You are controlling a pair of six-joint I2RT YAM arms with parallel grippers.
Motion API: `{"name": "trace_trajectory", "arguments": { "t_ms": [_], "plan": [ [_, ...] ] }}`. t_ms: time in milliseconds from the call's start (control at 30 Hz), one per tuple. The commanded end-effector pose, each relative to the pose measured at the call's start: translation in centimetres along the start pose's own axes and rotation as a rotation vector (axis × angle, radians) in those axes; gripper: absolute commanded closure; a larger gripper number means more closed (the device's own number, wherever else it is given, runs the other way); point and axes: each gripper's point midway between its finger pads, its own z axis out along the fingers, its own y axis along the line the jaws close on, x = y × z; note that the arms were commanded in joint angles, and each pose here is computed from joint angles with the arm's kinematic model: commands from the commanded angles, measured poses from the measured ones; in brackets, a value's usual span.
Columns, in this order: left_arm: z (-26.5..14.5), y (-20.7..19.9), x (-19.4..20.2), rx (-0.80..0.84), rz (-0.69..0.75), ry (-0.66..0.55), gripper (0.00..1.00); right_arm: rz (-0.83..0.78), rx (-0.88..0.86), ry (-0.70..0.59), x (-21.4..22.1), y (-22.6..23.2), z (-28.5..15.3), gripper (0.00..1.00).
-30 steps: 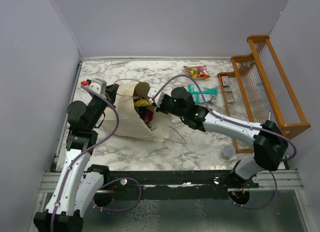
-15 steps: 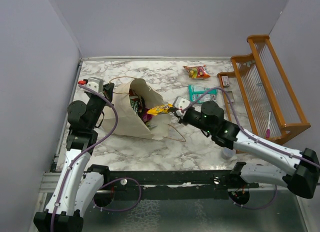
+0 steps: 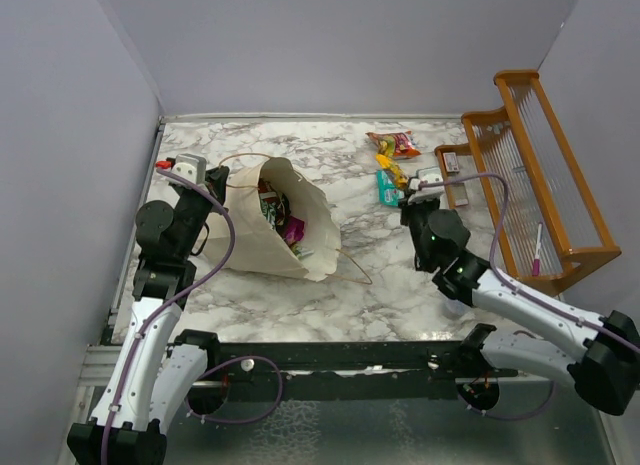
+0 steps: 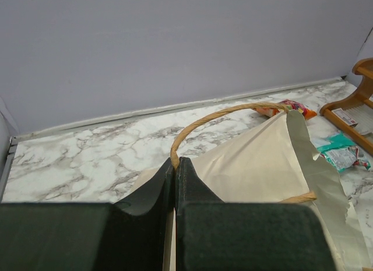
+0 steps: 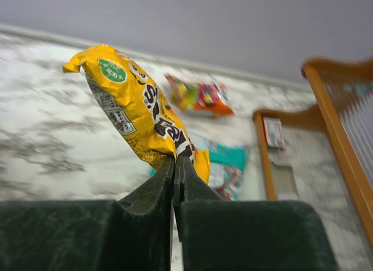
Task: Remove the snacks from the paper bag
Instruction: Place the snack at the center of the board.
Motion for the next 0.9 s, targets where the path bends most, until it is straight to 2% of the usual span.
{"name": "trace_trajectory", "arguments": {
  "t_ms": [0, 133, 300, 400, 600, 633, 667, 800, 867],
  "plan": [
    [-0.1, 0.4, -0.6, -0.029, -0.003, -0.012, 1.0, 0.057, 0.122, 0.289, 10.0, -3.6, 1.6, 0.98],
    [-0.1, 0.5, -0.5, -0.03, -0.004, -0.011, 1.0, 0.005, 0.128, 0.487, 16.2, -3.8, 1.6, 0.98],
    [-0.1, 0.3, -0.5, -0.02, -0.006, -0.011, 1.0, -0.1, 0.229, 0.662, 21.0, -4.6, 1.4, 0.98],
    [-0.1, 0.4, -0.5, -0.024, -0.004, -0.012, 1.0, -0.127, 0.26, 0.709, 22.5, -4.8, 1.3, 0.98],
    [-0.1, 0.2, -0.4, -0.019, -0.007, -0.009, 1.0, -0.15, 0.306, 0.703, 22.9, -5.8, 1.2, 0.98],
    [0.0, 0.2, -0.3, -0.019, -0.008, -0.007, 1.0, -0.149, 0.3, 0.706, 23.0, -5.7, 1.2, 0.94],
    [-0.1, 0.1, -0.2, -0.017, -0.007, -0.004, 1.0, -0.14, 0.279, 0.711, 23.1, -5.3, 1.2, 0.87],
    [-0.7, -1.1, 0.1, 0.029, -0.016, -0.002, 1.0, -0.063, 0.156, 0.692, 22.1, -3.3, 1.2, 0.5],
    [-1.3, -2.2, 0.6, 0.078, -0.046, 0.011, 1.0, -0.021, 0.099, 0.642, 20.4, -2.6, 1.4, 0.39]
  ]
}}
